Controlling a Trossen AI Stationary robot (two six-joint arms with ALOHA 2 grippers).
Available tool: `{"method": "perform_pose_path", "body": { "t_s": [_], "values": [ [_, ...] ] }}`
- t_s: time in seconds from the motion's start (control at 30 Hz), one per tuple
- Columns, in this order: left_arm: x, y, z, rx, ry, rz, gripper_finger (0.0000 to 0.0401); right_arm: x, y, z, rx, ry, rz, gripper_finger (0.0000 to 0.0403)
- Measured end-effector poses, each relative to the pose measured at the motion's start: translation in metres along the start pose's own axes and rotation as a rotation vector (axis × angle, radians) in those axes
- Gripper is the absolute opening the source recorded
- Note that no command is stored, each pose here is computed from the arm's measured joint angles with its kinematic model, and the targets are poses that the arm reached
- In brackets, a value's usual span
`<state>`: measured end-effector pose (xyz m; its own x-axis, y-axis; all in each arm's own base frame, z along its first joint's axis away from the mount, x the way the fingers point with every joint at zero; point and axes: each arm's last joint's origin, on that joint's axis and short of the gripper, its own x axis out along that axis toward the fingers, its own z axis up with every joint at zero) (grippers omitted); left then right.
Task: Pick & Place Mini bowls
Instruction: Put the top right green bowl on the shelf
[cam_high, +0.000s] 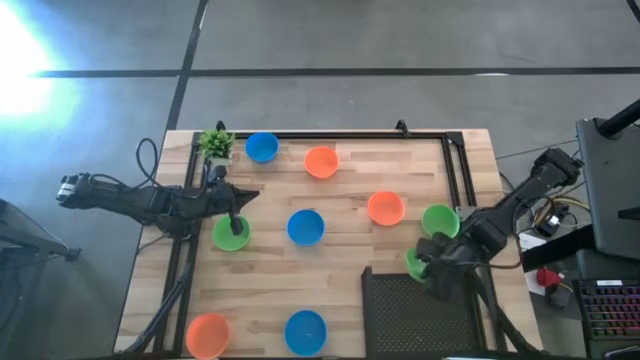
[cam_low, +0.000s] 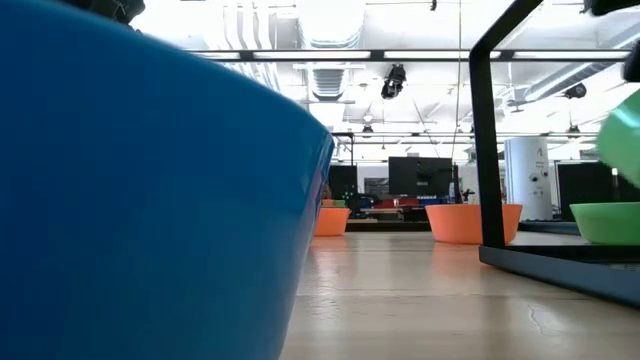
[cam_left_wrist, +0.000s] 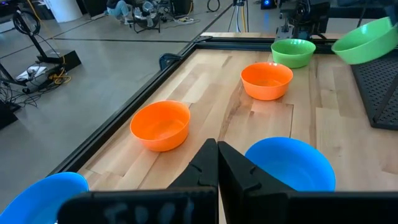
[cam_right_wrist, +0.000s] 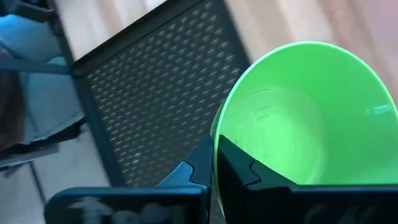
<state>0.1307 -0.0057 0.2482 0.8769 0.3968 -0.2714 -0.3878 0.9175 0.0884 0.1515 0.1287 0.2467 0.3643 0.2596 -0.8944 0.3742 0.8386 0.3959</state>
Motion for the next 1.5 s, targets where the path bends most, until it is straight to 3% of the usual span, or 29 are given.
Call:
{"method": "perform_pose_path", "body": {
  "t_s": [0.4, 0.77, 1.5],
  "values": [
    [0.0, 0.0, 0.0, 0.0, 0.0, 0.0, 0.0, 0.001, 0.015, -0.037, 0.172, 0.085, 0.025, 0.0008],
    [0.0, 0.0, 0.0, -0.001, -0.001, 0.0, 0.0, 0.035, 0.029, -0.058, 0.188, 0.234, -0.074, 0.0008],
    [0.0, 0.0, 0.0, 0.0, -0.001, 0.0, 0.0, 0.075, 0.057, -0.078, 0.276, 0.327, 0.015, 0.0009]
  ]
}}
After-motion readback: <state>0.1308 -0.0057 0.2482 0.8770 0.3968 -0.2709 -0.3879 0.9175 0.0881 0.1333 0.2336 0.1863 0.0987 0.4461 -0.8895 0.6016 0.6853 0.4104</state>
